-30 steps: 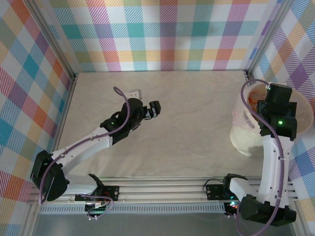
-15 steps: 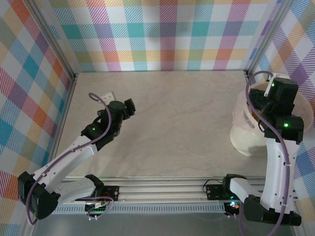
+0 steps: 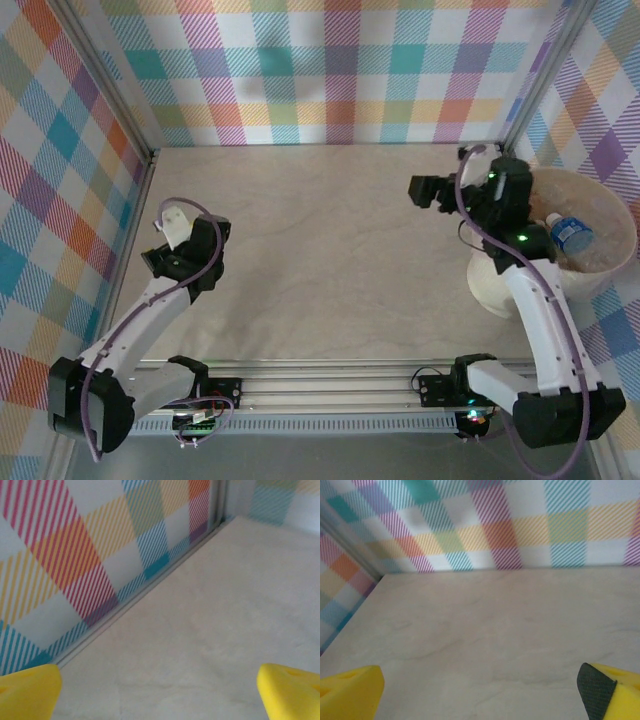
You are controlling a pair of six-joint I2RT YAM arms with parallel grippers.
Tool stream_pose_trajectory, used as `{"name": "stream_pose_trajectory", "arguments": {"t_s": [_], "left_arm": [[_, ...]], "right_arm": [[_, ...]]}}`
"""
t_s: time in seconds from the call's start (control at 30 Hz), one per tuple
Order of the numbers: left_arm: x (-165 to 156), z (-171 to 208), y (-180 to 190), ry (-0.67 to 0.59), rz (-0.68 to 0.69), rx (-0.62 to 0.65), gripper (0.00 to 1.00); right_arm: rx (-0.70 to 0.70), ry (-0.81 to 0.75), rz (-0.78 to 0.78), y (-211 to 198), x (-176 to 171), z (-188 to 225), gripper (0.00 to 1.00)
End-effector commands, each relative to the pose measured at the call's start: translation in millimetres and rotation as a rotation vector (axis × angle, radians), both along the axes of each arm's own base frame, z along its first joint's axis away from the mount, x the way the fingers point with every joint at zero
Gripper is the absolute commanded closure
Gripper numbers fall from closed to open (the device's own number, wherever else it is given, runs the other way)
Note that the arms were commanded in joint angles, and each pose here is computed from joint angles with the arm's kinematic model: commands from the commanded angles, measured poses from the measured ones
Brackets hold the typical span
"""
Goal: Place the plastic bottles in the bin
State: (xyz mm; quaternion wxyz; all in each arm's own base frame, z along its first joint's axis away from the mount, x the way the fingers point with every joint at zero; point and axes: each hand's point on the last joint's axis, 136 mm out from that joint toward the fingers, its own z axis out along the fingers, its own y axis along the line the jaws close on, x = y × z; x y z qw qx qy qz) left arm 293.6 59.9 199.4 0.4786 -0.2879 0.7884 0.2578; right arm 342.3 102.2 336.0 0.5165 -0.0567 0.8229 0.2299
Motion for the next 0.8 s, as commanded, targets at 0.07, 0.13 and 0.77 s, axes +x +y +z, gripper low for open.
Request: {"name": "stream_pose_trajectory", "arguments": {"t_s": [0.07, 0.13, 0.77], "left_arm": [[28.4, -53.1, -7.5, 0.005, -0.139, -0.046, 0.0], [37.7, -67.1, -11.5, -0.055, -0.195, -0.04, 0.0], [99.0, -114.5, -52.5, -0.119, -0.56, -0.08, 0.0]], "right_arm": [[-0.068, 0.008, -0.088, -14.1, 20.6, -75.0, 0.0], [-0.161, 0.044, -0.126, -27.1, 24.2, -114.2, 0.0], [-0.184, 0.024, -0.161, -76.4, 50.1, -229.9, 0.0]]}}
